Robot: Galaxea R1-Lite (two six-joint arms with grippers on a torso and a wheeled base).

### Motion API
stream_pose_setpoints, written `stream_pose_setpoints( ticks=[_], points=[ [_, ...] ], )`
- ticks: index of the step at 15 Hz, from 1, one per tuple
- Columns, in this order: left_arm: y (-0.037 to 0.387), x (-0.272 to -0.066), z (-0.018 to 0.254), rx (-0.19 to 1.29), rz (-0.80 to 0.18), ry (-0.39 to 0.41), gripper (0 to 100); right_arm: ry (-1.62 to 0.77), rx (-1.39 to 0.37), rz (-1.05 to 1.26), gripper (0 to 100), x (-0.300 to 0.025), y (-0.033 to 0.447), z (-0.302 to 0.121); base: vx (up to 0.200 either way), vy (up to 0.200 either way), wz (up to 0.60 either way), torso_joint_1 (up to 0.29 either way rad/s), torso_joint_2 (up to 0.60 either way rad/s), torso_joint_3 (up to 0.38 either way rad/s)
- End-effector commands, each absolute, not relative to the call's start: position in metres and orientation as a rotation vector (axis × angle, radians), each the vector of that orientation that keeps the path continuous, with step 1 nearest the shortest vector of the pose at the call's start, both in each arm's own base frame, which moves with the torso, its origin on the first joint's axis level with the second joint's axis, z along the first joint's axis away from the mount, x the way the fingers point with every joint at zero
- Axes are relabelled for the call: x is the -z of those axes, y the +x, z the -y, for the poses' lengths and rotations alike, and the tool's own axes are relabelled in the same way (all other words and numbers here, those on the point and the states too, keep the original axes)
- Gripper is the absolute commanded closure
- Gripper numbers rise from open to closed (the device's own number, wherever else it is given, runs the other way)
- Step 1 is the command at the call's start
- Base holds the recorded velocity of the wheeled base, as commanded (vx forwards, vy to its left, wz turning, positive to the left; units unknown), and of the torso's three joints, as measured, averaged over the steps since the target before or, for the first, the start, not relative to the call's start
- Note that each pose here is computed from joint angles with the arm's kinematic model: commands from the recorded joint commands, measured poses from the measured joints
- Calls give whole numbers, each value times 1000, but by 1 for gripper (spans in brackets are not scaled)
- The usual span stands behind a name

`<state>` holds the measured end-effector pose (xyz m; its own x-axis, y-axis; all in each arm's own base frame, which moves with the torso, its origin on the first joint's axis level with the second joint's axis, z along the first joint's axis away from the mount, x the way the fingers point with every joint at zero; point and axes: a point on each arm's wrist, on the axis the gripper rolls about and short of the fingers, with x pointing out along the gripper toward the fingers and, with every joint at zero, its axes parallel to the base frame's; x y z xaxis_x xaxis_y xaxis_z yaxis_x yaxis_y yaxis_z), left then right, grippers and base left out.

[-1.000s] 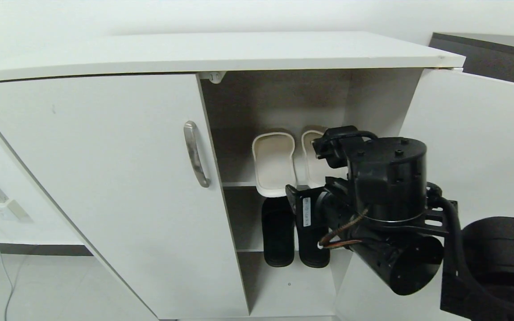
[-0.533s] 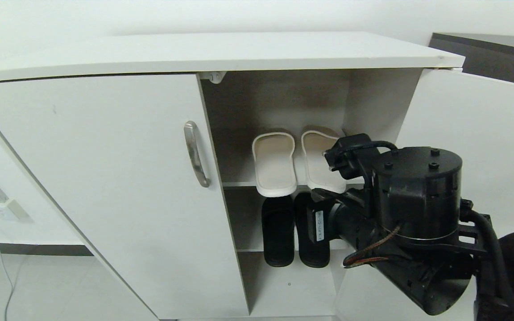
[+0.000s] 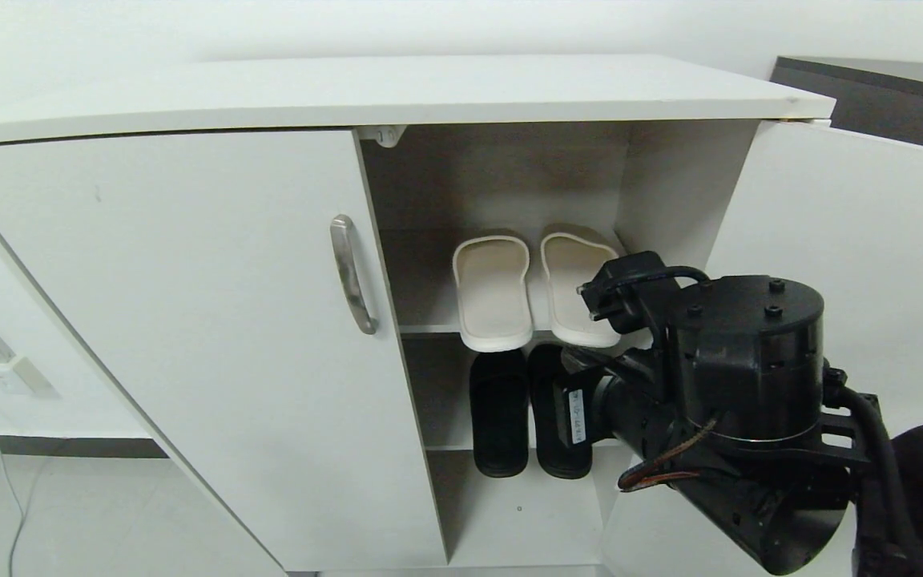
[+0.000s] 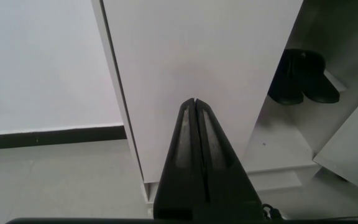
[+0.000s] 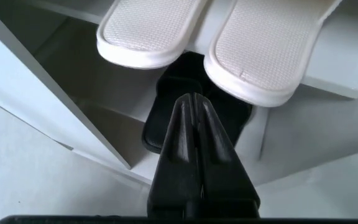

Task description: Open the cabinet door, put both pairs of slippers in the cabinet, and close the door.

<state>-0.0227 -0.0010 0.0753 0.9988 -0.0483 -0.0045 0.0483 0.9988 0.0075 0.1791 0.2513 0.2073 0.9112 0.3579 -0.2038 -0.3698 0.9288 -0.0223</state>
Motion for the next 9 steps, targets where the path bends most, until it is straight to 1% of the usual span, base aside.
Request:
stream_pose_setpoints(
  ticks=[1, 9],
  points=[
    [-23, -76, 1, 49, -4, 8, 100, -68, -377, -205, 100, -205, 179, -252, -200, 0, 0, 17, 12, -2],
    [-23, -76, 1, 49, -4, 8, 100, -89, -394, -232, 100, -194, 180, -254, -200, 0, 0, -2, 1, 4]
  ],
)
